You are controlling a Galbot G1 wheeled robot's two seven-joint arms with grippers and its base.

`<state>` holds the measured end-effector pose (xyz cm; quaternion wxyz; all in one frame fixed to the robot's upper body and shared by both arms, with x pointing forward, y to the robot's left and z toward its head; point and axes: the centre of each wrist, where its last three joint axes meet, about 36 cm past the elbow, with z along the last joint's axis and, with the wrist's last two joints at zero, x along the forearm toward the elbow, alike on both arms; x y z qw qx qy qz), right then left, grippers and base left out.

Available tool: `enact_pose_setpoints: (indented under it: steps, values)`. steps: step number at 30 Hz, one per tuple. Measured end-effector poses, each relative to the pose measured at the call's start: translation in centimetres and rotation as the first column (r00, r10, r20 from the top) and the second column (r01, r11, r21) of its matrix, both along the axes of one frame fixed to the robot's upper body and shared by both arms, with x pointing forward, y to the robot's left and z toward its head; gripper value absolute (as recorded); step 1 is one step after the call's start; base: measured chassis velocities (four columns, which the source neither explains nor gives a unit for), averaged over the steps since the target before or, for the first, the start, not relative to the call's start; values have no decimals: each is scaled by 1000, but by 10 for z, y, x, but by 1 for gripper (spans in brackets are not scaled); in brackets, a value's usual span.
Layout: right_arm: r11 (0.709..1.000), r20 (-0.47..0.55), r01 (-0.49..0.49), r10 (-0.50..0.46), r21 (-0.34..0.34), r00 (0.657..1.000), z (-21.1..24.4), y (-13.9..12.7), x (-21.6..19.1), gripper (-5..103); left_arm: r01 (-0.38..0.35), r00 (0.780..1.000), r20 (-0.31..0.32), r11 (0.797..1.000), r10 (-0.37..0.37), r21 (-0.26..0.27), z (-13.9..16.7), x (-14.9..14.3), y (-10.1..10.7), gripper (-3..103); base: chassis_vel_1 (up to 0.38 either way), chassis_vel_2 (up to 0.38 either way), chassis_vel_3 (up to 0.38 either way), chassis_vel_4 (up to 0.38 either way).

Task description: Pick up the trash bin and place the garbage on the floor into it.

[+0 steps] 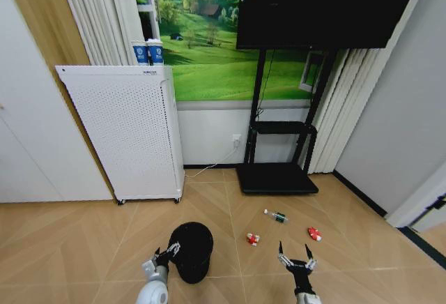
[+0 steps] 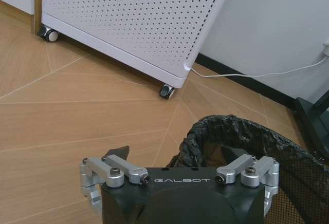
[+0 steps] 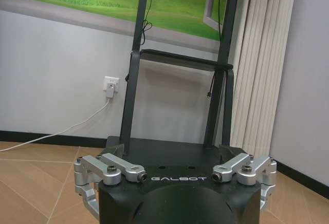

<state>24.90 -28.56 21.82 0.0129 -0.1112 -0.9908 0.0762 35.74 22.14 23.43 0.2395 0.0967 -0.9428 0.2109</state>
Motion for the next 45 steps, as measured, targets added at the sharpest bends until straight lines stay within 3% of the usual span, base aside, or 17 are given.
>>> enact_pose_setpoints:
  steps: [1, 4, 5, 7, 8, 10, 14, 18, 20, 21, 26, 37, 42, 45]
  values:
    - [1000, 1, 0, 0, 0, 1000, 0, 0, 0, 100, 2, 1000, -1, 1000, -2, -1, 0, 1, -1, 94, 0, 0, 0, 0]
    - [1000, 1, 0, 0, 0, 1000, 0, 0, 0, 100, 2, 1000, -1, 1000, -2, -1, -1, 1, -1, 94, 0, 0, 0, 0]
    - [1000, 2, -1, 1, 0, 1000, 0, 0, 0, 100, 2, 1000, -1, 1000, -2, -1, -1, 1, -2, 84, 0, 0, 0, 0]
    - [1000, 4, -1, 1, 1, 1000, 1, 1, -1, 100, 2, 1000, -2, 1000, -2, -2, -2, 0, -3, 84, 0, 0, 0, 0]
    - [1000, 5, -1, 1, 2, 1000, 1, 1, -1, 100, 3, 1000, -3, 1000, -3, -3, -3, 0, -4, 72, 0, 0, 0, 0]
    - [1000, 10, -2, 2, 3, 1000, 2, 0, 0, 100, 4, 1000, -3, 1000, -4, 0, -4, -1, -6, 67, 0, 0, 0, 0]
    - [1000, 26, -1, 1, 6, 1000, 8, -2, 2, 100, 6, 1000, 1, 1000, -6, -1, -9, -6, -12, 44, 0, 0, 0, 0]
    - [1000, 32, -1, 1, 15, 999, 10, 0, 1, 100, 9, 1000, 4, 1000, -9, -2, -9, -9, -15, 39, 0, 0, 0, 0]
    - [1000, 43, -13, 13, 16, 999, 12, 1, 0, 100, 6, 1000, 5, 1000, -6, 1, -11, -13, -15, 28, 0, 0, 0, 0]
    - [1000, 43, -13, 13, 16, 999, 12, 1, 0, 100, 6, 1000, 5, 1000, -6, 1, -11, -13, -15, 28, 0, 0, 0, 0]
    - [1000, 59, -24, 23, 19, 998, 17, 3, 2, 100, 2, 1000, 22, 1000, -2, 8, -15, -19, -13, 7, 0, 0, 0, 0]
    - [1000, 80, -17, 15, 19, 997, 25, -3, 10, 100, -20, 998, 53, 999, 18, 30, -14, -18, -3, 6, 0, 0, 0, 0]
    - [1000, 84, -11, 9, 24, 996, 27, -3, 13, 100, -34, 995, 97, 999, 31, 32, 0, -13, 3, 6, 0, 0, 0, 0]
    - [1000, 70, 8, -8, 2, 998, 25, -5, 16, 100, -57, 988, 146, 997, 50, 46, 21, -6, 17, 6, 0, 0, 0, 0]
